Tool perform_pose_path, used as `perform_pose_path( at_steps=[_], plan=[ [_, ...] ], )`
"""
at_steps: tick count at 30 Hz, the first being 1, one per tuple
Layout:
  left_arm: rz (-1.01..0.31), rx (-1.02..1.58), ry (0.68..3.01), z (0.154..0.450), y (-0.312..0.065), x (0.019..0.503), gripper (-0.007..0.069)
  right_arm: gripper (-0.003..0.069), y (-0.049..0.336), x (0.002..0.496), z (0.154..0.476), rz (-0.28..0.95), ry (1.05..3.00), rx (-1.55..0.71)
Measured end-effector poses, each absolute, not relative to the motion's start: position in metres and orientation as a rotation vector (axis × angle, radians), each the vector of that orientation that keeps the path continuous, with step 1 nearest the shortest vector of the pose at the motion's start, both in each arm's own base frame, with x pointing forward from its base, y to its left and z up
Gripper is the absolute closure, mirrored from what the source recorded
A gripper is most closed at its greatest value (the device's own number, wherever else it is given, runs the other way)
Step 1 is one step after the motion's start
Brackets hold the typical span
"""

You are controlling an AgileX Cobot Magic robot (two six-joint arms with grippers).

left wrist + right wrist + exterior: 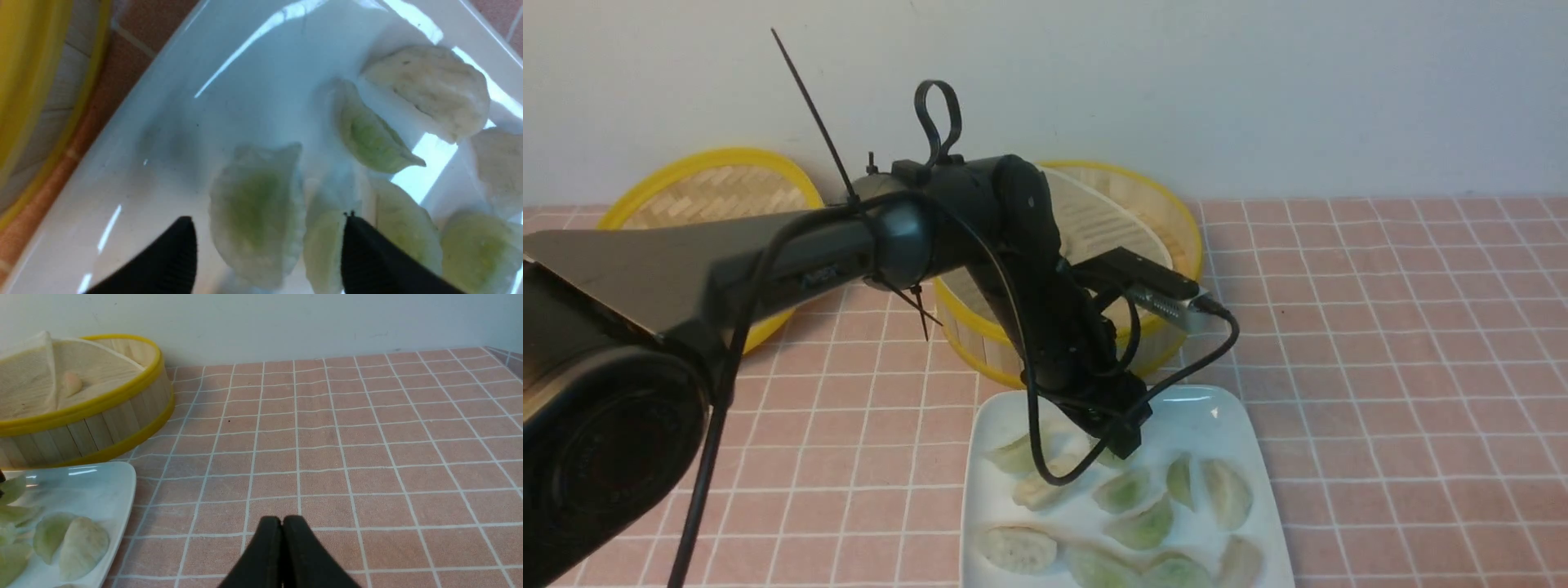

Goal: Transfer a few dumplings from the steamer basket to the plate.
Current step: Use the left arm to put the dumpling into the plate, then use the left arm to grab a dumpling from the steamer

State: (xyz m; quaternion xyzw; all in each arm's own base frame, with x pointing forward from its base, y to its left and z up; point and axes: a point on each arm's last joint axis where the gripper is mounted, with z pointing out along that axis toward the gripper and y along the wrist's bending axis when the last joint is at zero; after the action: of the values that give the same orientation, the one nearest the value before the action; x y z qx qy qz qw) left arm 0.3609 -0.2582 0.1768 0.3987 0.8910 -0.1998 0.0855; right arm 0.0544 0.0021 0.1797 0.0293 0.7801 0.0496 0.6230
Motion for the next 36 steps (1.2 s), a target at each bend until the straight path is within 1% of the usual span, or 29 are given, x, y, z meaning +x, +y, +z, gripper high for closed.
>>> perform_pose_path(
  at_steps=[1, 2, 4, 5, 8, 9, 10, 11, 13, 15, 18, 23, 27, 29, 32, 36],
  plan=[
    [-0.597, 1.184, 2.657, 0.178, -0.258, 0.361, 0.0111, 0.0672, 0.002, 0.054, 0.18, 0.114, 1.792, 0.067],
    [-0.596, 1.176, 2.653, 0.181, -0.258, 0.363, 0.0072, 0.0672, 0.002, 0.054, 0.18, 0.114, 1.792, 0.067],
    [-0.577, 1.14, 2.644, 0.19, -0.257, 0.368, 0.005, 0.0672, 0.002, 0.054, 0.18, 0.114, 1.792, 0.067],
    [-0.549, 1.076, 2.634, 0.202, -0.254, 0.377, 0.0054, 0.0672, 0.002, 0.054, 0.18, 0.114, 1.792, 0.067],
    [-0.484, 0.955, 2.623, 0.221, -0.242, 0.393, 0.0088, 0.0672, 0.002, 0.054, 0.18, 0.114, 1.792, 0.067],
    [-0.423, 0.854, 2.58, 0.236, -0.233, 0.409, 0.0132, 0.0672, 0.002, 0.054, 0.18, 0.114, 1.792, 0.067],
    [-0.408, 0.816, 2.565, 0.242, -0.227, 0.417, 0.0149, 0.0672, 0.002, 0.054, 0.18, 0.114, 1.792, 0.067],
    [-0.378, 0.735, 2.532, 0.25, -0.217, 0.431, 0.019, 0.0672, 0.002, 0.054, 0.18, 0.114, 1.792, 0.067],
    [-0.367, 0.656, 2.497, 0.255, -0.205, 0.451, 0.0237, 0.0672, 0.002, 0.054, 0.18, 0.114, 1.792, 0.067],
    [-0.359, 0.618, 2.468, 0.253, -0.199, 0.47, 0.0264, 0.0672, 0.002, 0.054, 0.18, 0.114, 1.792, 0.067],
    [-0.358, 0.605, 2.444, 0.245, -0.197, 0.486, 0.0275, 0.0672, 0.002, 0.054, 0.18, 0.114, 1.792, 0.067],
    [-0.338, 0.648, 2.36, 0.218, -0.205, 0.517, 0.0275, 0.0672, 0.002, 0.054, 0.18, 0.114, 1.792, 0.067],
    [-0.328, 0.682, 2.329, 0.208, -0.207, 0.524, 0.0275, 0.0672, 0.002, 0.054, 0.18, 0.114, 1.792, 0.067],
    [-0.332, 0.705, 2.333, 0.196, -0.208, 0.526, 0.0275, 0.0672, 0.002, 0.054, 0.18, 0.114, 1.792, 0.067],
    [-0.338, 0.722, 2.339, 0.188, -0.21, 0.527, 0.0274, 0.0672, 0.002, 0.054, 0.18, 0.114, 1.792, 0.067],
    [-0.336, 0.745, 2.348, 0.176, -0.214, 0.527, 0.0258, 0.0672, 0.002, 0.054, 0.18, 0.114, 1.792, 0.067]
  ],
)
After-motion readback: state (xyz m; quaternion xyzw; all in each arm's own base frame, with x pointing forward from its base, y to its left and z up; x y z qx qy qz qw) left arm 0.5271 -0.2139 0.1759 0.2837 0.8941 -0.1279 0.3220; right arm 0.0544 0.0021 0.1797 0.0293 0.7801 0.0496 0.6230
